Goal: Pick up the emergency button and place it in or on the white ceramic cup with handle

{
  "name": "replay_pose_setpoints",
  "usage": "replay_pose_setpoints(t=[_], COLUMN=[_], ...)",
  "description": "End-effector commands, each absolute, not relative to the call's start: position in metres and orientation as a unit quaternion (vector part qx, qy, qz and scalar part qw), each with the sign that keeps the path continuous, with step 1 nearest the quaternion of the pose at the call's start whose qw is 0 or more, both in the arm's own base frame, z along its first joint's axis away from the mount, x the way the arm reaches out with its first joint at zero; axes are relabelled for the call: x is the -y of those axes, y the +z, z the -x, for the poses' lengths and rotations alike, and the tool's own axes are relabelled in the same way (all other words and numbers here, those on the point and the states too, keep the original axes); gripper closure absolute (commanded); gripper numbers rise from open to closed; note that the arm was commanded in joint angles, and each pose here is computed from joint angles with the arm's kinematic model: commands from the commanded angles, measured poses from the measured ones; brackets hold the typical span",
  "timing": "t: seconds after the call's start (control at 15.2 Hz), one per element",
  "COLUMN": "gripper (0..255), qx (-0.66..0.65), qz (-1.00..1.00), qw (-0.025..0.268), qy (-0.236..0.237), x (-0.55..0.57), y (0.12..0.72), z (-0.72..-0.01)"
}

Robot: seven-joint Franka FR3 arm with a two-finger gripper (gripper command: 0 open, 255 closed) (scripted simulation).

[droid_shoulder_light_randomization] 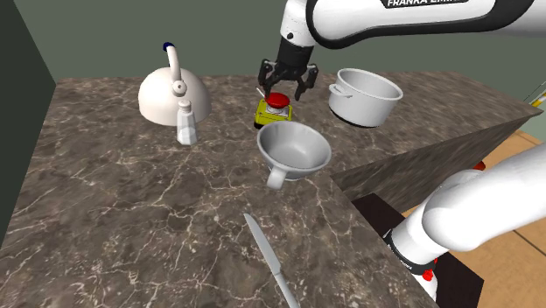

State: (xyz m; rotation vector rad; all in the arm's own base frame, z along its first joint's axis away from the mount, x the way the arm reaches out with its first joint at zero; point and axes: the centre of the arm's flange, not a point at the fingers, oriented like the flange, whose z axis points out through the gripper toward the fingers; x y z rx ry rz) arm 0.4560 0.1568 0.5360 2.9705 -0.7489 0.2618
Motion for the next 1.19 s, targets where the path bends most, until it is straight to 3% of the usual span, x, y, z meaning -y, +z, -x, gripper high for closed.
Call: replay_pose_setpoints(t=[0.0,0.4,0.92,0.99,1.12], gripper=[0,0,0,255,255], qx=[0.251,0.251,0.251,0.251,0.251], qz=[-0.964,-0.964,-0.964,-0.964,-0.964], qw=[0.034,0.034,0.034,0.034,0.034], qy=[0.085,0.085,0.085,0.085,0.085], x=[-0.155,-0.151,-0.151,-0.151,-0.151], y=[0.532,0.498,0.498,0.498,0.498], z=[-0.464,-0.469,-0.469,-0.469,-0.469])
